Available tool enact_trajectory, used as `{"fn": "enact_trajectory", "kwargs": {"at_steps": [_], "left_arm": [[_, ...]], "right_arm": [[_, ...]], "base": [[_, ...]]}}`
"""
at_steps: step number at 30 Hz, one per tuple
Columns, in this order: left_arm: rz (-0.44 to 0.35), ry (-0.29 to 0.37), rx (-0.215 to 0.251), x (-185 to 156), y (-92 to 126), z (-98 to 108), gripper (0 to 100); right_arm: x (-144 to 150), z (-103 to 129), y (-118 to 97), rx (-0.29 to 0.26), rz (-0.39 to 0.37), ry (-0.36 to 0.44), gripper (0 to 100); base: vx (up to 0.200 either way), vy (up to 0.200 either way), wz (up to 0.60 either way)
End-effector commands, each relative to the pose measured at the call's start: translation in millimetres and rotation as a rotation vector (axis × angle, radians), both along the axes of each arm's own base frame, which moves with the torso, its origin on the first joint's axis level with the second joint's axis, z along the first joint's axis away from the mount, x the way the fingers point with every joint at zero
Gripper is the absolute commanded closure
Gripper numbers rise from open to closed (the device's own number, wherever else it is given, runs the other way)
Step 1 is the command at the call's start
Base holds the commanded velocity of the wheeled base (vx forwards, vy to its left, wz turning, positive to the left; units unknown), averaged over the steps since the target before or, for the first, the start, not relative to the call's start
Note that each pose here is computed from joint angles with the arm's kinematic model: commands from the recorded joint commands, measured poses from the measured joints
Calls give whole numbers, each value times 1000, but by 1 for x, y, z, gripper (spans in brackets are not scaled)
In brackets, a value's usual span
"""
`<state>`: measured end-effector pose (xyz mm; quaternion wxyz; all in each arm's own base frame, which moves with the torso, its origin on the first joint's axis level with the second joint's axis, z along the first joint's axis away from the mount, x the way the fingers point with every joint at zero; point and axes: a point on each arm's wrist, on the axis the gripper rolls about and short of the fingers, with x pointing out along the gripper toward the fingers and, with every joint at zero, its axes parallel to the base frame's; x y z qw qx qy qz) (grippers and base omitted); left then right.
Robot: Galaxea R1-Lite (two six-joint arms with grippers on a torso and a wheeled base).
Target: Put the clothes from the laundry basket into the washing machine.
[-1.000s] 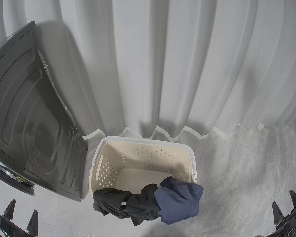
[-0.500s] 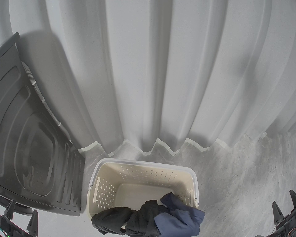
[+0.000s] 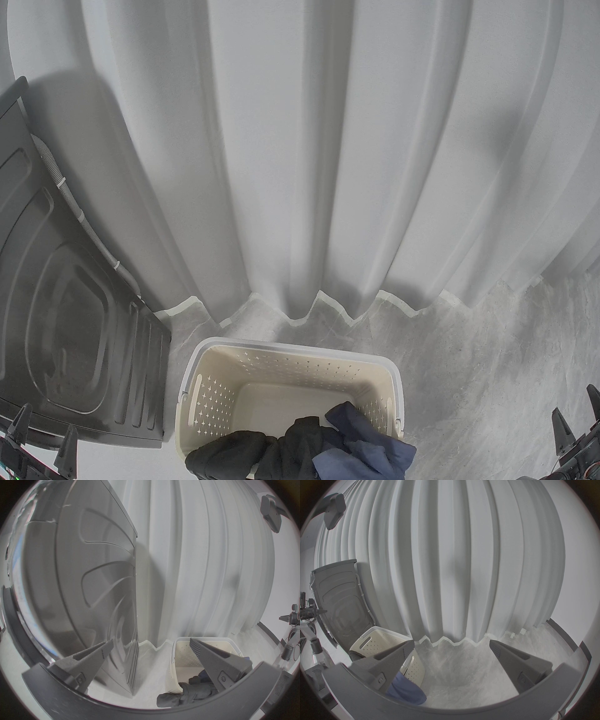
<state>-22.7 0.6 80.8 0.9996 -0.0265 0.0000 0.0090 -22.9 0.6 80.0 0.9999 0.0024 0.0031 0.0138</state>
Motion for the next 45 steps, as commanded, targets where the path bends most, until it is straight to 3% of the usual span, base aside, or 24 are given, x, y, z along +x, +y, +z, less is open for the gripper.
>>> {"fn": "enact_trajectory", "kwargs": {"at_steps": [1,45], "left_arm": [[0,1,-1,0,0,-5,0],[0,1,-1,0,0,-5,0]], "right_arm": [[0,-5,0,0,1,5,0],[0,-5,0,0,0,3,0]], "base": [[200,0,0],[27,0,0]]}}
